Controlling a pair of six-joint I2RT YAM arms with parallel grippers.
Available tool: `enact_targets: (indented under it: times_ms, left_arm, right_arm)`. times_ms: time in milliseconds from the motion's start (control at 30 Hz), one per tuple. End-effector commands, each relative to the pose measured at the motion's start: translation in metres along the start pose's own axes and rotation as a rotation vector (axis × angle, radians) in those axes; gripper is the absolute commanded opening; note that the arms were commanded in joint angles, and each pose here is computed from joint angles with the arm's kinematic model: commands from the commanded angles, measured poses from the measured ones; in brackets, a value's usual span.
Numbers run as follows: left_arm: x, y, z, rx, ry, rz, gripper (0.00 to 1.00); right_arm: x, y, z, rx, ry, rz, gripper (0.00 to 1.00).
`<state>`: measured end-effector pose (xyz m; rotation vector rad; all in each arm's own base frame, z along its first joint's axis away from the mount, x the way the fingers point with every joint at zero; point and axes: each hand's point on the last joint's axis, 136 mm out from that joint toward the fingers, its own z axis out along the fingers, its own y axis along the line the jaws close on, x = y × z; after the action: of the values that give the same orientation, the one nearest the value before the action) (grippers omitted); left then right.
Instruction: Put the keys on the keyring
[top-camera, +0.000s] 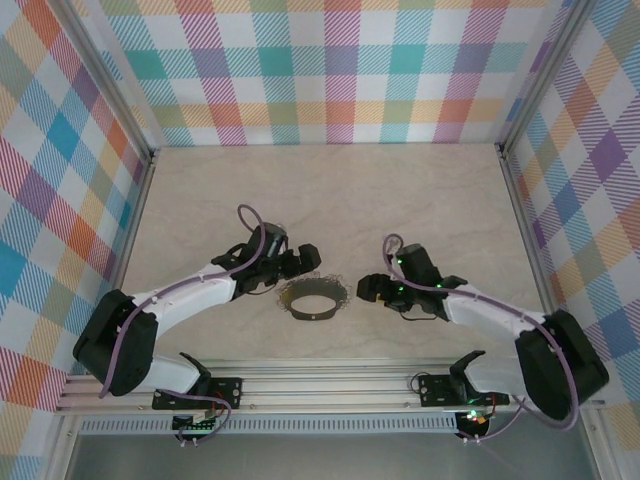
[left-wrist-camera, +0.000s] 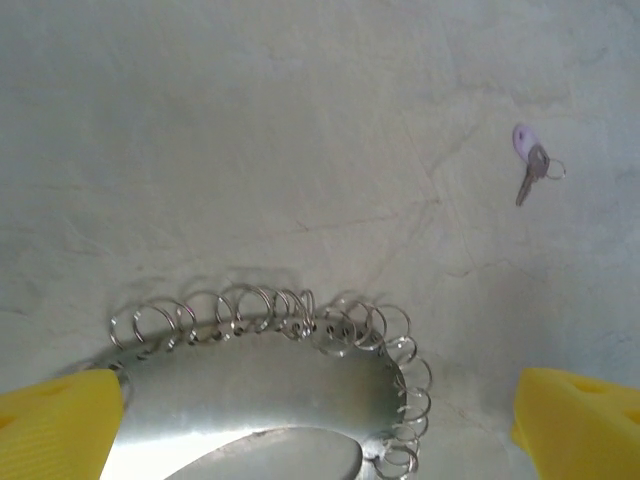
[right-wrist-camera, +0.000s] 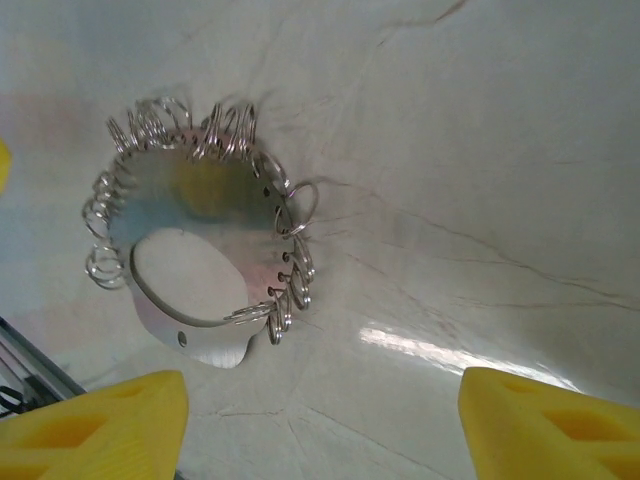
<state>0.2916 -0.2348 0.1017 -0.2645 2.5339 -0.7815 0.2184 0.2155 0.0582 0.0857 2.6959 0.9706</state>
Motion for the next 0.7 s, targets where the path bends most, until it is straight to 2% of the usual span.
enact_targets:
  times_ms: [0, 233, 367, 667]
  left_arm:
    - [0.011, -0.009, 0.004, 0.048, 0.021, -0.026, 1.00]
    - [0.025, -0.009, 0.022, 0.083, 0.067, -0.058, 1.00]
    - [0.028, -0.012, 0.033, 0.110, 0.086, -0.073, 1.00]
    - [0.026, -0.003, 0.052, 0.071, 0.092, -0.051, 1.00]
  right_arm:
    - [-0.017, 0.027, 0.007, -0.023, -0.044, -0.046, 0.68]
    - [-0.008, 0.030, 0.030, -0.011, -0.002, -0.057, 0.59]
    - [-0.006, 0.029, 0.039, -0.007, 0.015, -0.055, 0.48]
    - [-0.013, 0.034, 0.052, 0.000, 0.024, -0.056, 0.28]
